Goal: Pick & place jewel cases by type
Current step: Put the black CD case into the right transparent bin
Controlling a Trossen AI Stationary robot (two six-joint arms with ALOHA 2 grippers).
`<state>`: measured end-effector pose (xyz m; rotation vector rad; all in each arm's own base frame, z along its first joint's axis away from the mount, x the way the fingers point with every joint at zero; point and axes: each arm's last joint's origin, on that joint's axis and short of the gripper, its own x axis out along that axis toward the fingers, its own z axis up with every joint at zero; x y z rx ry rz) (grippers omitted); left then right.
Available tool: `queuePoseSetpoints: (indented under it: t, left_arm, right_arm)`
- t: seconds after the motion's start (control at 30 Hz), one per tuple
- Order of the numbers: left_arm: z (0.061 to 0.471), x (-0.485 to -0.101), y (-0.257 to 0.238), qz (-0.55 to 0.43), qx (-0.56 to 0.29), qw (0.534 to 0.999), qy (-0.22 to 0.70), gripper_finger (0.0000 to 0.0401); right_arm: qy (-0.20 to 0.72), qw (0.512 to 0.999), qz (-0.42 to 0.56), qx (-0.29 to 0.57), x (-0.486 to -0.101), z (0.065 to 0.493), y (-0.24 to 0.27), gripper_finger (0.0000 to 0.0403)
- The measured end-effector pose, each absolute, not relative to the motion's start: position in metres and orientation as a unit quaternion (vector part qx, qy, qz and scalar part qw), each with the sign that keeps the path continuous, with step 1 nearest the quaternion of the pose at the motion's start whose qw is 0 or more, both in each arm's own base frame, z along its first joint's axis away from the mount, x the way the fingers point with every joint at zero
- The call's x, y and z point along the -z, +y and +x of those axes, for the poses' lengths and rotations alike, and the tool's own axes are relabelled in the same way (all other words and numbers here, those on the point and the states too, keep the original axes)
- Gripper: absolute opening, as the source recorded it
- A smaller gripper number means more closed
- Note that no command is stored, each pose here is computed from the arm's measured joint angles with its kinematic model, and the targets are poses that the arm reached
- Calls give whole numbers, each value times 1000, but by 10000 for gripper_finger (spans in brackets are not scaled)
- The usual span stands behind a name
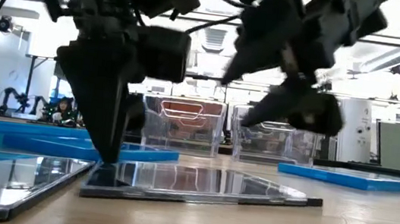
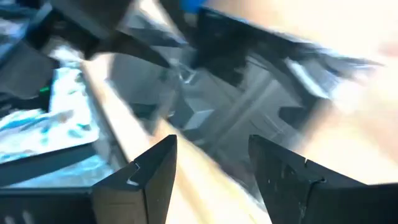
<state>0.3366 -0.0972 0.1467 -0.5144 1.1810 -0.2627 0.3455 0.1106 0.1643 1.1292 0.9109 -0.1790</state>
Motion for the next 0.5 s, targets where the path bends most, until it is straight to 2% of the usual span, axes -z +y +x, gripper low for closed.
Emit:
queuePoseSetpoints:
  t: [0.1, 0.23, 0.33, 0.5]
  left_arm:
    - [332, -145, -96, -280, 78, 764, 575, 114]
    - [329, -145, -100, -297, 59, 750, 588, 114]
    - [331, -145, -99, -292, 49, 762, 576, 114]
    - [346, -149, -84, -286, 35, 812, 508, 114]
  right_arm:
    - [451, 724, 508, 123, -172, 331, 106, 194]
    - [482, 705, 502, 137, -172, 318, 107, 194]
    - [487, 700, 505, 136, -170, 317, 110, 194]
    - [477, 699, 508, 160, -165, 317, 111, 194]
